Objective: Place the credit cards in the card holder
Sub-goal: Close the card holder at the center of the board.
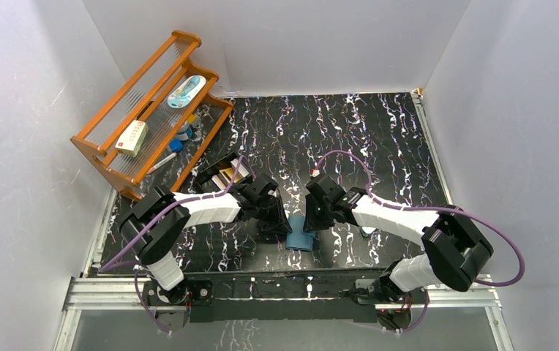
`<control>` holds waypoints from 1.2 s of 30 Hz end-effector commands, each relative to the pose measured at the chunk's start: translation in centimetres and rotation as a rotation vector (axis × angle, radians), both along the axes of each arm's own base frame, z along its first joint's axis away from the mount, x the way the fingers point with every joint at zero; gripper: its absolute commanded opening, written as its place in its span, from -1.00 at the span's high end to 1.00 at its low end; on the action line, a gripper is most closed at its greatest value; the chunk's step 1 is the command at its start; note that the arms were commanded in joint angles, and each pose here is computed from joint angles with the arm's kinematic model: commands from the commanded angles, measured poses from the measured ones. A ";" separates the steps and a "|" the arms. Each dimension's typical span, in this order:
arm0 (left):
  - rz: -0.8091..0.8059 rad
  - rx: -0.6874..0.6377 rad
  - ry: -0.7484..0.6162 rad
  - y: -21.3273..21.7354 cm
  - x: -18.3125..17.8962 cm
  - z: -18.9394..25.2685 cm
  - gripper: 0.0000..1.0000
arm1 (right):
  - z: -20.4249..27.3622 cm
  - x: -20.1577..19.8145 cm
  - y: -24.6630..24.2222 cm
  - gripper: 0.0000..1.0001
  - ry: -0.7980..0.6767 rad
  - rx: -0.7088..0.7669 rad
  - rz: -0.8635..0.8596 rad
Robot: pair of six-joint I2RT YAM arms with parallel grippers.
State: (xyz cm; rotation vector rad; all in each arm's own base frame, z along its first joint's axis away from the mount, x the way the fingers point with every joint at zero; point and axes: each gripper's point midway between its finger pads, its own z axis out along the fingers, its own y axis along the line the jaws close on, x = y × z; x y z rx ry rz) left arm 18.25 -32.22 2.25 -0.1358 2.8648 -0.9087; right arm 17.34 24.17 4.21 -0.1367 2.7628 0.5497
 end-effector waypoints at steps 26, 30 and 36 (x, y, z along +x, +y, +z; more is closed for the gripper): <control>0.003 0.049 0.003 0.1 0.1 -0.5 0.59 | -0.5 -1.1 1.1 0.55 0.042 0.016 0.054; 0.000 0.042 0.000 -0.1 0.1 -0.3 0.60 | -0.7 -0.7 1.1 0.56 0.033 0.006 0.048; -0.008 0.026 -0.003 -0.4 -0.2 0.0 0.60 | -0.8 -0.4 0.8 0.62 0.028 -0.024 0.030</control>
